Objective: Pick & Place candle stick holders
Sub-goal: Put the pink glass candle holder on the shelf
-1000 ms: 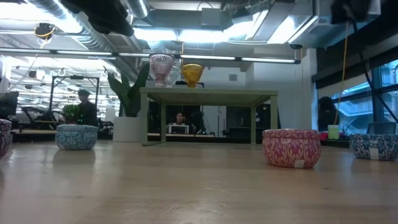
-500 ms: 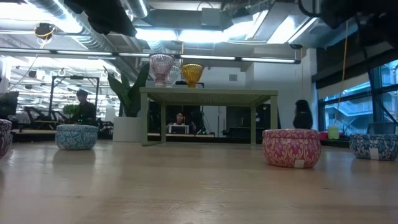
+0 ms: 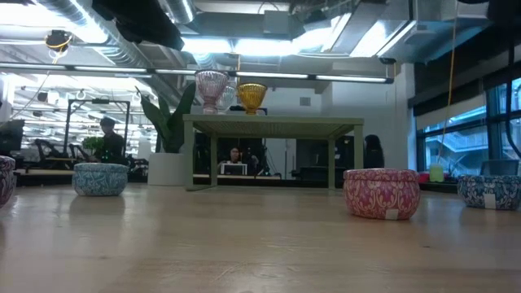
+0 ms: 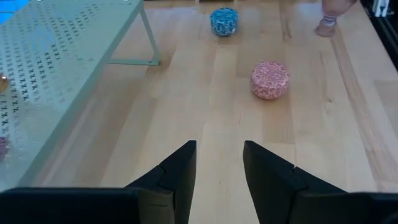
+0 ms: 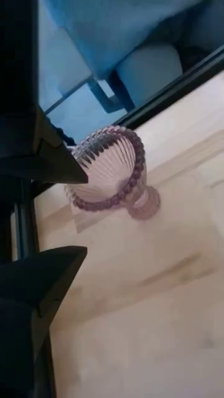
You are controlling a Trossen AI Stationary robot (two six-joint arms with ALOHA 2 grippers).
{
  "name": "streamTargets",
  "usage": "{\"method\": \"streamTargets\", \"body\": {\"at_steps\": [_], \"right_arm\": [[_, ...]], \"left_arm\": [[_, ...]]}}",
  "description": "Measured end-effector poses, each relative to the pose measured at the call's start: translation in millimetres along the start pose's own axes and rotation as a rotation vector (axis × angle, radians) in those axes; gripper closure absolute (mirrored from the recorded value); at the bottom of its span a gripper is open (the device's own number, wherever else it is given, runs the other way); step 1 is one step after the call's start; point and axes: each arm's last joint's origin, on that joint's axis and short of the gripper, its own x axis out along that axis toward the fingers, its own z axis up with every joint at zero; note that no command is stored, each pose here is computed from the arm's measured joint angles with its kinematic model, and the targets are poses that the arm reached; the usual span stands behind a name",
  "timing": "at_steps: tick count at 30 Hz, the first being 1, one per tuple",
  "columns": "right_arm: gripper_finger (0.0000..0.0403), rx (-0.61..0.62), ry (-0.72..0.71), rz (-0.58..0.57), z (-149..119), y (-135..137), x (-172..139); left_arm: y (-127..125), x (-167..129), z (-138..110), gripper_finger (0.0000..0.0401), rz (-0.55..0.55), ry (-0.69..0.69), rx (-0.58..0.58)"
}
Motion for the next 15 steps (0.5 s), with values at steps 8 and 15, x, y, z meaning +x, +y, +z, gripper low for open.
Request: {"method": "streamTargets", "body": {"at_steps": [8, 15], "right_arm": [[0.0224, 0.013, -0.007, 0.024, -5.5, 0.1, 13.4], [0.0224, -0.029, -0.077, -0.024, -4.1, 0.6, 19.0]], "left_arm": [[0.0, 0.0, 0.0, 0.0272, 0.001, 0.0, -0.017], [0.0, 0.1, 0.0, 0.0272, 0.002, 0.0, -0.019]]}}
